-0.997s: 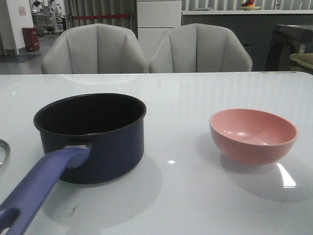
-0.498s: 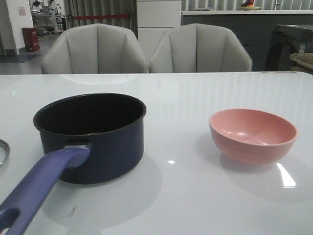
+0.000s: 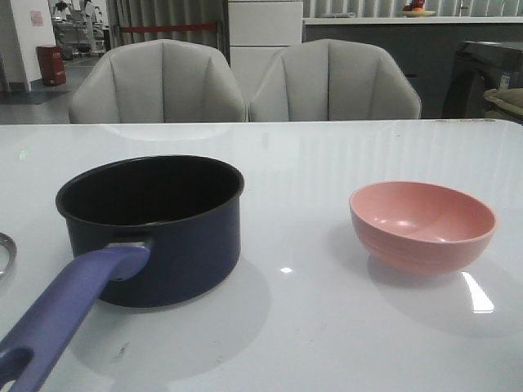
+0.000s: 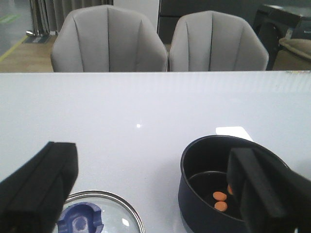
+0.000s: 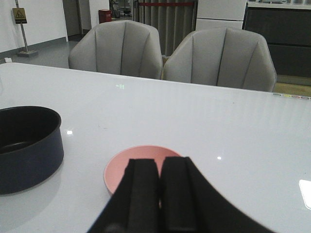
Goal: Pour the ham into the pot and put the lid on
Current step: 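Lower the left gripper and grasp the glass lid knob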
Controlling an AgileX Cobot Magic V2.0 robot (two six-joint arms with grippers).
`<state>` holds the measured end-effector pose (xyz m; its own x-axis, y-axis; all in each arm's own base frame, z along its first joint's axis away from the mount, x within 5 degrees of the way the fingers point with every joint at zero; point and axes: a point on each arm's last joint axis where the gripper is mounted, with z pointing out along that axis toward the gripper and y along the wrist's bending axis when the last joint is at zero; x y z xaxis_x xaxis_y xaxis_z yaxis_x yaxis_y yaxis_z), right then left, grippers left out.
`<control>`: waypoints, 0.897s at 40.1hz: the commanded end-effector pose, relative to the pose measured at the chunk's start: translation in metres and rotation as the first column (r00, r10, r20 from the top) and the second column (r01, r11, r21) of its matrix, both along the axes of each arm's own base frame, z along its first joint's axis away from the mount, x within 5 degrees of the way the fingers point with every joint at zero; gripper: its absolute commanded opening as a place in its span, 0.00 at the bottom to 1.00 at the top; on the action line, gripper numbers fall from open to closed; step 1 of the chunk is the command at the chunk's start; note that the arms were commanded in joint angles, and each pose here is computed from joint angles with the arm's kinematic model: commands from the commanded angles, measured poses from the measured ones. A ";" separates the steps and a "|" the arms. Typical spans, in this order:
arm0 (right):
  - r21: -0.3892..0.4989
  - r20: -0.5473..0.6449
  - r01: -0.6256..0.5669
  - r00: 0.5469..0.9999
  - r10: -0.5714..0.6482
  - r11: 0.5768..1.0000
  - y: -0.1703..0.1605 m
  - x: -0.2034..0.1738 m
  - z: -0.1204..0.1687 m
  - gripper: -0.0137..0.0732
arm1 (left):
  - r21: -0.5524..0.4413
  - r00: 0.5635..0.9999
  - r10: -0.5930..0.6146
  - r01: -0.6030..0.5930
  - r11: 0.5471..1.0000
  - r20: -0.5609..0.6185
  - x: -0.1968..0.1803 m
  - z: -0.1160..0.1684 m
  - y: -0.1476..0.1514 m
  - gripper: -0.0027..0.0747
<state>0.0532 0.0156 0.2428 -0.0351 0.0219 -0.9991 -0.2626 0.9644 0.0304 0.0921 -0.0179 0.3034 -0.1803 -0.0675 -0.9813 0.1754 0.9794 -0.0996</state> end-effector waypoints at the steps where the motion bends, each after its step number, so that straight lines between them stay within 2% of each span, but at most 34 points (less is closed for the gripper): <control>1: 0.021 0.103 0.010 0.995 -0.012 1.000 -0.001 0.000 0.016 0.32 | -0.023 1.000 0.016 -0.016 1.000 0.012 0.017 0.030 -0.001 0.89; 5: 0.021 0.102 0.010 0.995 -0.012 1.000 -0.001 0.000 0.016 0.32 | -0.047 0.991 0.056 -0.062 0.997 -0.119 0.038 0.043 0.002 0.89; 8: 0.021 0.102 0.010 0.995 -0.012 1.000 -0.001 0.000 0.016 0.32 | -0.039 0.967 0.089 -0.101 0.994 -0.239 0.052 0.048 0.007 0.89; 12: 0.021 0.102 0.010 0.995 -0.012 1.000 -0.001 0.000 0.016 0.32 | -0.018 0.905 0.133 -0.154 0.988 -0.404 0.073 0.051 0.017 0.89; 18: 0.021 0.102 0.010 0.995 -0.012 1.000 -0.001 0.000 0.016 0.32 | 0.002 0.802 0.145 -0.177 0.984 -0.580 0.106 0.050 0.028 0.89; 21: 0.021 0.102 0.010 0.995 -0.012 1.000 -0.001 0.000 0.016 0.32 | 0.015 0.729 0.131 -0.164 0.986 -0.672 0.125 0.045 0.031 0.89; 26: 0.021 0.102 0.010 0.995 -0.012 1.000 -0.001 0.000 0.016 0.32 | 0.035 0.622 0.114 -0.138 0.990 -0.775 0.151 0.031 0.034 0.89; 28: 0.021 0.102 0.010 0.995 -0.012 1.000 -0.001 0.000 0.016 0.32 | 0.044 0.593 0.113 -0.130 0.991 -0.797 0.160 0.025 0.036 0.89; 36: 0.021 0.102 0.010 0.995 -0.012 1.000 -0.001 0.000 0.016 0.32 | 0.070 0.524 0.125 -0.124 0.990 -0.842 0.189 0.001 0.042 0.89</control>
<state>0.0532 0.0156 0.2428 -0.0351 0.0219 -0.9991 -0.2626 0.9644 0.0304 0.2715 0.0218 0.2946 -0.9339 -0.1559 -0.3219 -0.1173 0.9837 -0.1362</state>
